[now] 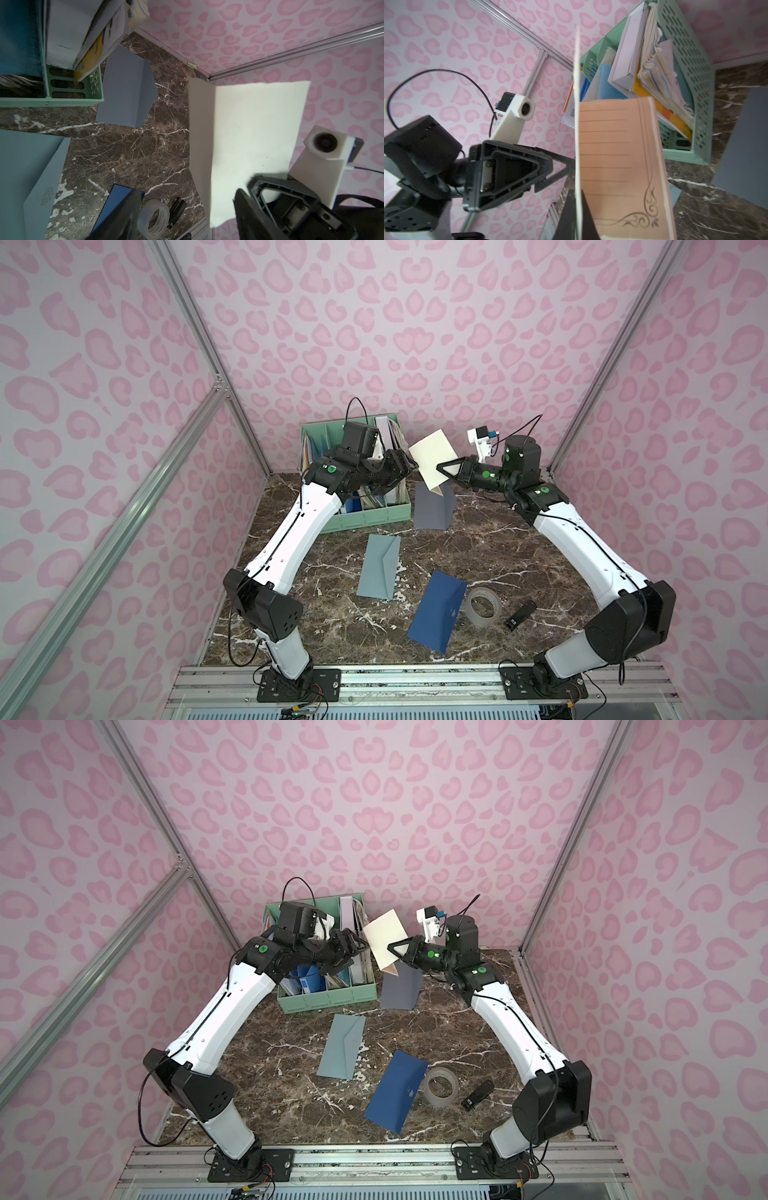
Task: Take the letter paper out of the envelope
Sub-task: Unfold the letter paper.
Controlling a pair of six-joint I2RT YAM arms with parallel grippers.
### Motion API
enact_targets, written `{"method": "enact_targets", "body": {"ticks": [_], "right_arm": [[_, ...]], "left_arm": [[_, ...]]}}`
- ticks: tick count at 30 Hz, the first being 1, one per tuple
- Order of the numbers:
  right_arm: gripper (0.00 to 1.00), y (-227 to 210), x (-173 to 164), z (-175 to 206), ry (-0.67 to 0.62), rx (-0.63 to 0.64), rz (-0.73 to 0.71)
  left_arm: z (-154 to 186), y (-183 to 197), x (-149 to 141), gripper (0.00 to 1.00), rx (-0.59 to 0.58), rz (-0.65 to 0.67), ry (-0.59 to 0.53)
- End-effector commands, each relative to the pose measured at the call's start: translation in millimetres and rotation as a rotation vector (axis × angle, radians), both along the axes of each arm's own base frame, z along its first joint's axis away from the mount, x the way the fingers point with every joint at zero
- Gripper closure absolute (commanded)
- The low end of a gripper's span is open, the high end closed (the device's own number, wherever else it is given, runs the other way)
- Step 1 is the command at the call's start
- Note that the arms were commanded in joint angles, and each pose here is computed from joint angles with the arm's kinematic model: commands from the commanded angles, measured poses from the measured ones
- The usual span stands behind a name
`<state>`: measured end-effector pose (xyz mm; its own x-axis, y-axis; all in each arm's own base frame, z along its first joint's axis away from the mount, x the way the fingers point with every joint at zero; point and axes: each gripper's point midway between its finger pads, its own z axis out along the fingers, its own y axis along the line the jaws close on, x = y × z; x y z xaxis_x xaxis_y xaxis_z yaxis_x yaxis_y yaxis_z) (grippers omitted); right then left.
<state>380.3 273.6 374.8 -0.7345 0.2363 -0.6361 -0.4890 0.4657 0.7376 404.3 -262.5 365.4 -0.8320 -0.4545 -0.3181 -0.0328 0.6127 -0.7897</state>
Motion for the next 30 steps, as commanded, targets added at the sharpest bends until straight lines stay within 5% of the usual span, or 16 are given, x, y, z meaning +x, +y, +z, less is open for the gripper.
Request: {"method": "enact_targets", "body": {"ticks": [1, 3, 6, 10, 13, 30], "right_arm": [[1.00, -19, -8, -41, -0.152, -0.368, -0.026], [1.00, -17, -18, -47, -0.277, -0.528, -0.009], [1.00, -15, -35, -49, -0.533, -0.751, -0.032], [1.00, -18, -69, -32, -0.921, -0.773, -0.056], [1.00, -23, -86, -28, -1.098, -0.782, -0.078], [1.00, 7, -97, -37, -1.301, -0.968, 0.041]], "left_arm": [[3, 17, -4, 0.17, 0.000, 0.040, 0.039], [3, 23, -5, 0.04, -0.016, 0.050, 0.073], [-2, 27, -7, 0.03, -0.058, 0.055, 0.163], [-21, 28, -19, 0.05, -0.071, 0.042, 0.331], [-22, 18, -24, 0.05, -0.117, -0.005, 0.369], [-48, -17, -49, 0.07, -0.185, -0.171, 0.482]]}}
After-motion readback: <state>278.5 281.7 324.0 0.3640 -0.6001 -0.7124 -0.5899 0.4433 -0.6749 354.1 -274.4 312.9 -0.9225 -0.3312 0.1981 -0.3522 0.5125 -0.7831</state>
